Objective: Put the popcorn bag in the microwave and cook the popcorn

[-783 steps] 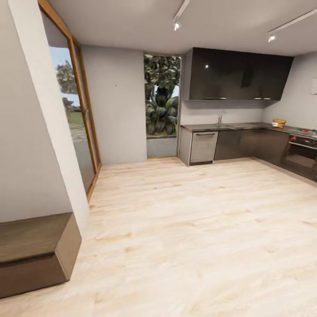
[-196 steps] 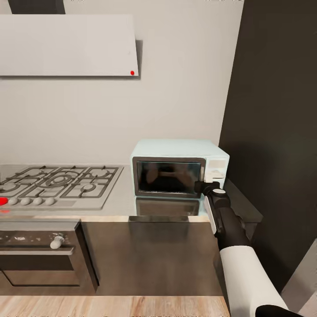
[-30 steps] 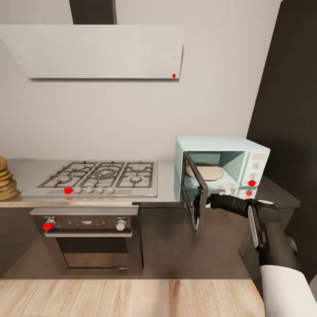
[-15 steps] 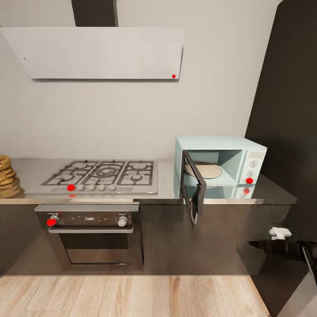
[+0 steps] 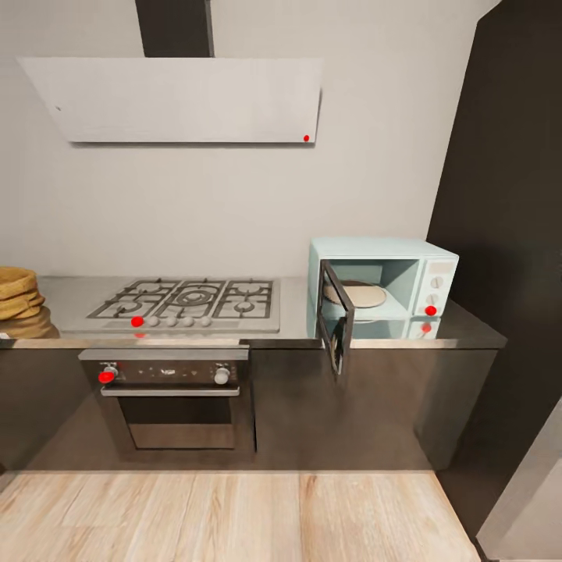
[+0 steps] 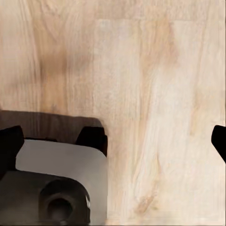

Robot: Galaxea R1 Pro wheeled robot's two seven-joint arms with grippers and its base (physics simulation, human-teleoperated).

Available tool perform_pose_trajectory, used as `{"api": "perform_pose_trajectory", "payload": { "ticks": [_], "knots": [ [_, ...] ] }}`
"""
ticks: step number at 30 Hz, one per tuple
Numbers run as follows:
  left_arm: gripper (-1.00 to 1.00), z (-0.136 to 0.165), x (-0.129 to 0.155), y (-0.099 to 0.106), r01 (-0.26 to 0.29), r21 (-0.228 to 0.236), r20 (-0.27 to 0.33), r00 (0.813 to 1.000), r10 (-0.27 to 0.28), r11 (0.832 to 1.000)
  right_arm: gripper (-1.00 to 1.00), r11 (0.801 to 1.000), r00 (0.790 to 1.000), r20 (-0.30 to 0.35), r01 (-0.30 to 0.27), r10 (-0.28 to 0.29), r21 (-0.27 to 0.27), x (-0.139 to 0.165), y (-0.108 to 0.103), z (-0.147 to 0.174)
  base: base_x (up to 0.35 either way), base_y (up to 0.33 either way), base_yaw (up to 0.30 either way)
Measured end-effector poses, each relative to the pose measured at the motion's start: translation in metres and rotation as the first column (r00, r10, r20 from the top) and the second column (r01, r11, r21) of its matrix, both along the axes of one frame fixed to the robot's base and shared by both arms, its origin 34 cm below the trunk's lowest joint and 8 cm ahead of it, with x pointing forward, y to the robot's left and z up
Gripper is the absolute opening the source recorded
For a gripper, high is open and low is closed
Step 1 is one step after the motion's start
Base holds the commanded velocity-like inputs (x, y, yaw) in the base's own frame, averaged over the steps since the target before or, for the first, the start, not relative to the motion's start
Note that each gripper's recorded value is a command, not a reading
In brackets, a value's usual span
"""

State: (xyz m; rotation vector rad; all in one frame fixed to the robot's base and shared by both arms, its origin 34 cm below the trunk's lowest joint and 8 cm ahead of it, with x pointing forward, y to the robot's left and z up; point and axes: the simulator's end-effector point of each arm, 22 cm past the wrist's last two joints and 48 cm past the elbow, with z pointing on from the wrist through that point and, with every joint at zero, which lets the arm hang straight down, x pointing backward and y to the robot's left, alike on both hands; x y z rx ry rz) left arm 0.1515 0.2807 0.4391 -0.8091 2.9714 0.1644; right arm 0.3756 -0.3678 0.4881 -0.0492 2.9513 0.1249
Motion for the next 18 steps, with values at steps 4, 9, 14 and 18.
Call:
{"api": "perform_pose_trajectory", "payload": {
  "ticks": [4,9,14,18],
  "knots": [
    [1.00,0.000,0.000,0.000,-0.001,0.002,-0.001,1.000,0.001,1.000,1.00,0.990,1.000,0.014,0.014,-0.012,-0.138,-0.010,-0.005,-0.010,0.000,0.000,0.225],
    [1.00,0.000,-0.003,0.002,-0.083,0.003,0.000,0.997,0.083,0.997,1.00,0.992,0.993,0.114,-0.003,0.018,-0.126,0.012,0.031,-0.011,0.000,0.000,0.294],
    [1.00,0.000,-0.003,0.002,-0.090,0.003,-0.002,0.996,0.090,0.996,1.00,0.992,0.993,0.115,-0.005,0.019,-0.125,0.012,0.033,-0.011,0.000,0.000,0.300],
    [1.00,0.000,-0.006,0.003,-0.107,0.003,-0.009,0.994,0.107,0.994,1.00,0.989,0.995,0.095,-0.006,0.020,-0.145,-0.006,0.034,-0.016,0.000,0.000,0.297]
  ]
}}
